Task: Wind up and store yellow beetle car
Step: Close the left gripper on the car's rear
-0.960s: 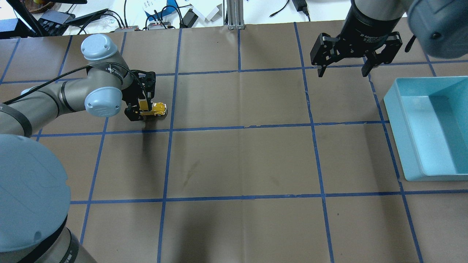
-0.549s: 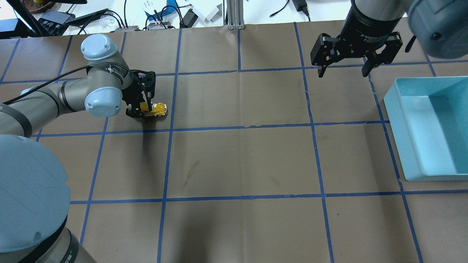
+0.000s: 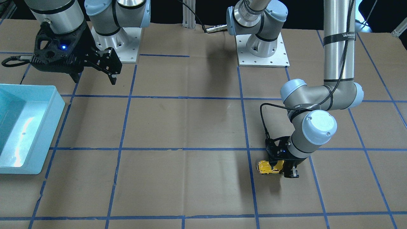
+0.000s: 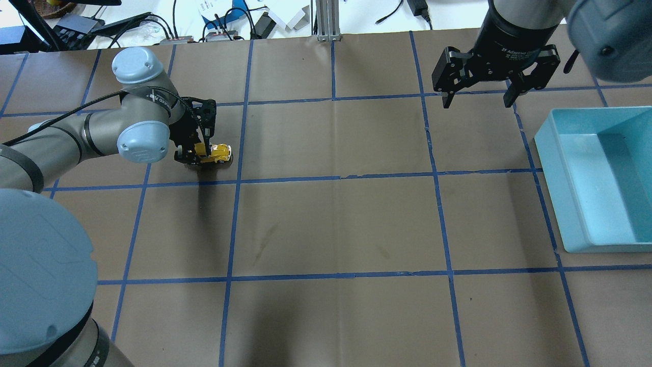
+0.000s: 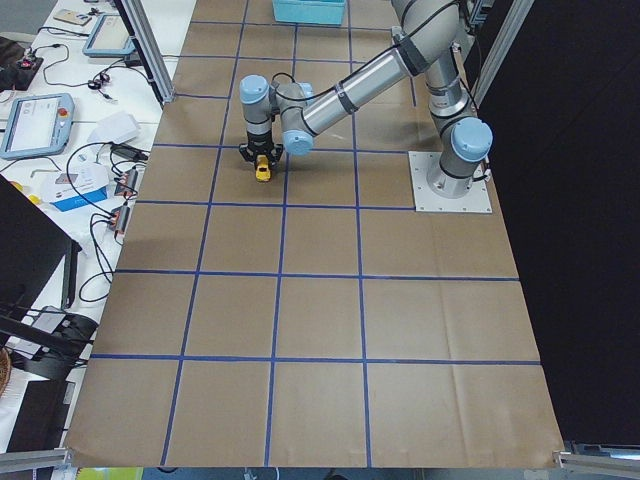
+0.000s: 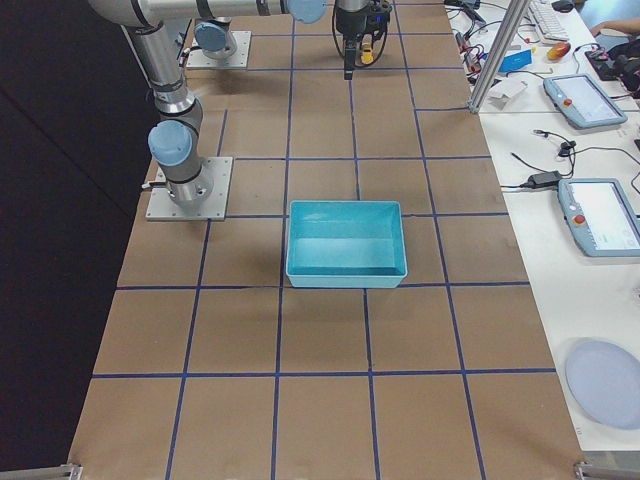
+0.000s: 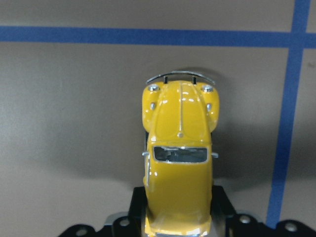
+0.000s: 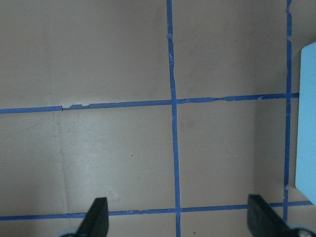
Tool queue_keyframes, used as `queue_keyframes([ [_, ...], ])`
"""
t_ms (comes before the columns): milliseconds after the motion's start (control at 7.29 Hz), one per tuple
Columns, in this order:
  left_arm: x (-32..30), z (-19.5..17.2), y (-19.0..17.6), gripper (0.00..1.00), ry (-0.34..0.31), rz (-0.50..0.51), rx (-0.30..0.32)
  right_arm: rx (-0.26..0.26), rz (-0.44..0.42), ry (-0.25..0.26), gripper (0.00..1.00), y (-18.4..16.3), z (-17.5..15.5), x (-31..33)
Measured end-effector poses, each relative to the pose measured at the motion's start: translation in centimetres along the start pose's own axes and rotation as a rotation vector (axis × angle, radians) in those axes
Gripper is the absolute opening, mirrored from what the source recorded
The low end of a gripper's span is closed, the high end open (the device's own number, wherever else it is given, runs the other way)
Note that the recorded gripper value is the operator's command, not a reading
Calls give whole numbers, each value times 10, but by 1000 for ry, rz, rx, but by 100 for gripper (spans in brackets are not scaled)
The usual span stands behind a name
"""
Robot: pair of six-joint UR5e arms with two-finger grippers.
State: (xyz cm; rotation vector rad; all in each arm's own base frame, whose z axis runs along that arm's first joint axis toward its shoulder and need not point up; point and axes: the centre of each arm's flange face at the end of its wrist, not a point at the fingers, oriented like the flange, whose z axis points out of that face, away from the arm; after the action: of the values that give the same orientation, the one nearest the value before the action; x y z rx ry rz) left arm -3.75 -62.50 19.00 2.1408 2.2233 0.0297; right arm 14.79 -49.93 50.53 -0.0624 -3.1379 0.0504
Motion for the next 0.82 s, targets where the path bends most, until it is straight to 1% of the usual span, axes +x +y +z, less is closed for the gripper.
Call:
queue_keyframes([
  [549, 0, 1, 4, 18, 4, 9, -2, 0, 0, -1, 100, 0, 0, 0],
  [823, -1, 4, 21, 18, 9, 11, 0, 0, 0, -1, 100, 0, 0, 0],
])
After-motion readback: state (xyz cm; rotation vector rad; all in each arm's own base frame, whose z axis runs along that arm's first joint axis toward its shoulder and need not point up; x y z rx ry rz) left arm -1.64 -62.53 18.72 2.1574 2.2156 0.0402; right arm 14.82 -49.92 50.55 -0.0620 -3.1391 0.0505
